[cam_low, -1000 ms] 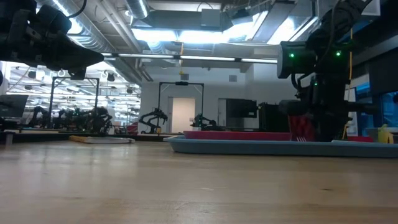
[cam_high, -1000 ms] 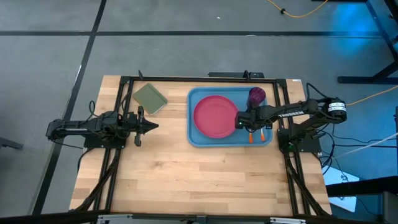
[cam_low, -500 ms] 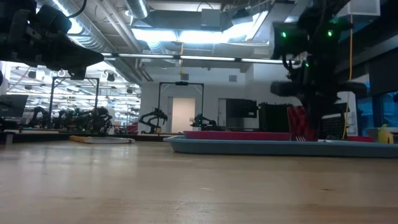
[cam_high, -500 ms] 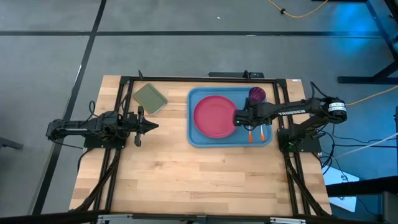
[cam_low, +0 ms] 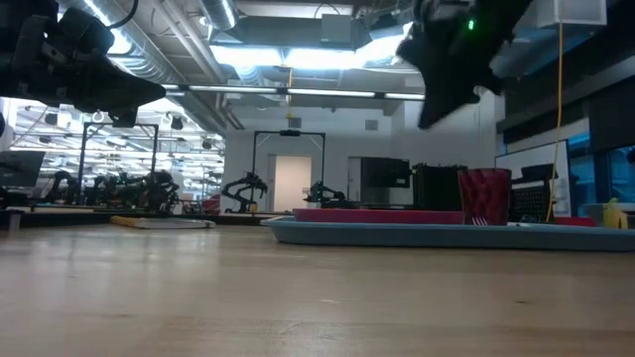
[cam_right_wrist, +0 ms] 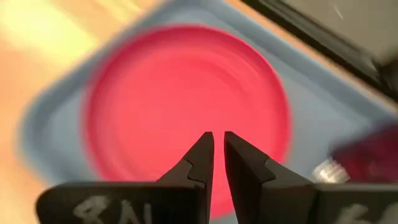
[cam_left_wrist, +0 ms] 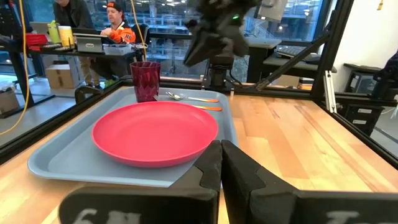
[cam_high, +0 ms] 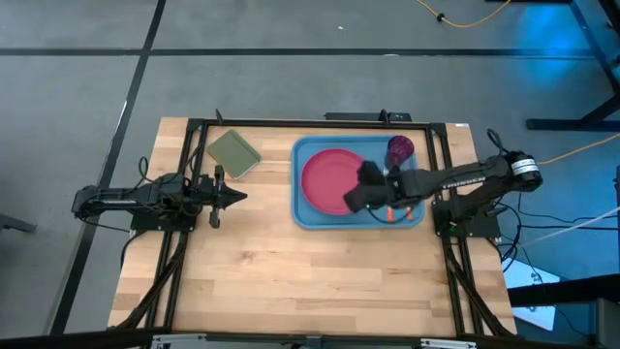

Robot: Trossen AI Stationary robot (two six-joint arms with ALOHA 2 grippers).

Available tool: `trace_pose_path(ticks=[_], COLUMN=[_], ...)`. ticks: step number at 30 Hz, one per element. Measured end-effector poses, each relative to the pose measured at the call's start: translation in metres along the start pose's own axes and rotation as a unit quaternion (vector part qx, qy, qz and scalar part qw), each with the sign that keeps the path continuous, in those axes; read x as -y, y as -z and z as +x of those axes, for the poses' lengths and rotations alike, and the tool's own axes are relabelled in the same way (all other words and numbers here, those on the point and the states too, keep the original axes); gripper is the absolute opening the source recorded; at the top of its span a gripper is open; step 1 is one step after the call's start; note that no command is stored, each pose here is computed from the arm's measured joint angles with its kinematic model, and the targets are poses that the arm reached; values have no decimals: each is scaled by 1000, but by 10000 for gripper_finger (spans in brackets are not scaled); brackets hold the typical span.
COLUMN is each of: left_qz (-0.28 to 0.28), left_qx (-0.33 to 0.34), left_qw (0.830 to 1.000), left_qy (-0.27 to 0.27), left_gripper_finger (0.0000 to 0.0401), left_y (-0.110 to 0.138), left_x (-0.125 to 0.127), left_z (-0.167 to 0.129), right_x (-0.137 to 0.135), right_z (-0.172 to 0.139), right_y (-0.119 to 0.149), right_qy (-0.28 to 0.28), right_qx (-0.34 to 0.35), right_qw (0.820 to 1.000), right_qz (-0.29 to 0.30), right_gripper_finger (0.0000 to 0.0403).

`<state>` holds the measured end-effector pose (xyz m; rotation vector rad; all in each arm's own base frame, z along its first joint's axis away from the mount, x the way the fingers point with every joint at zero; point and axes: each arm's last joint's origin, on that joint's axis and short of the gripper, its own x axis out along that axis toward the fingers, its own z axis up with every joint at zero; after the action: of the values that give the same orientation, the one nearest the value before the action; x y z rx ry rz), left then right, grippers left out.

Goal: Pick and place plate/cup/fork/spoon on tray
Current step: Return to Home Position

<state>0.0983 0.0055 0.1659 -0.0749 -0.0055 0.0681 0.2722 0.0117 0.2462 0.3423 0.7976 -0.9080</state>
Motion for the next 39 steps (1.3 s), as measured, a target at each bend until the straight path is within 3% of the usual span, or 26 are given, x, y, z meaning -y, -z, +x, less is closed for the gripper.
trace_pose_path(ticks=[6, 14, 20, 26, 33, 39], left_qz=[0, 0, 0, 0, 0, 0], left_qx=[0, 0, 0, 0, 0, 0], left_qw=[1000, 1000, 1000, 1000, 1000, 1000], left_qy=[0, 0, 0, 0, 0, 0], left_gripper_finger=[0, 0, 0, 0, 0, 0], left_y=[0, 0, 0, 0, 0, 0], left_x=[0, 0, 0, 0, 0, 0], left_z=[0, 0, 0, 0, 0, 0], right_x=[-27, -47, -49, -42, -16, 14], right_z=[-19, -24, -19, -10, 3, 13], right_y=[0, 1, 14, 34, 64, 91], right_qy=[-109, -231, -249, -292, -358, -368], right_qx=[43, 70, 77, 133, 157, 130], right_qw=[986, 953, 945, 928, 905, 907], right_qz=[-115, -184, -198, -189, -169, -158], right_gripper_finger=[44, 44, 44, 44, 44, 44])
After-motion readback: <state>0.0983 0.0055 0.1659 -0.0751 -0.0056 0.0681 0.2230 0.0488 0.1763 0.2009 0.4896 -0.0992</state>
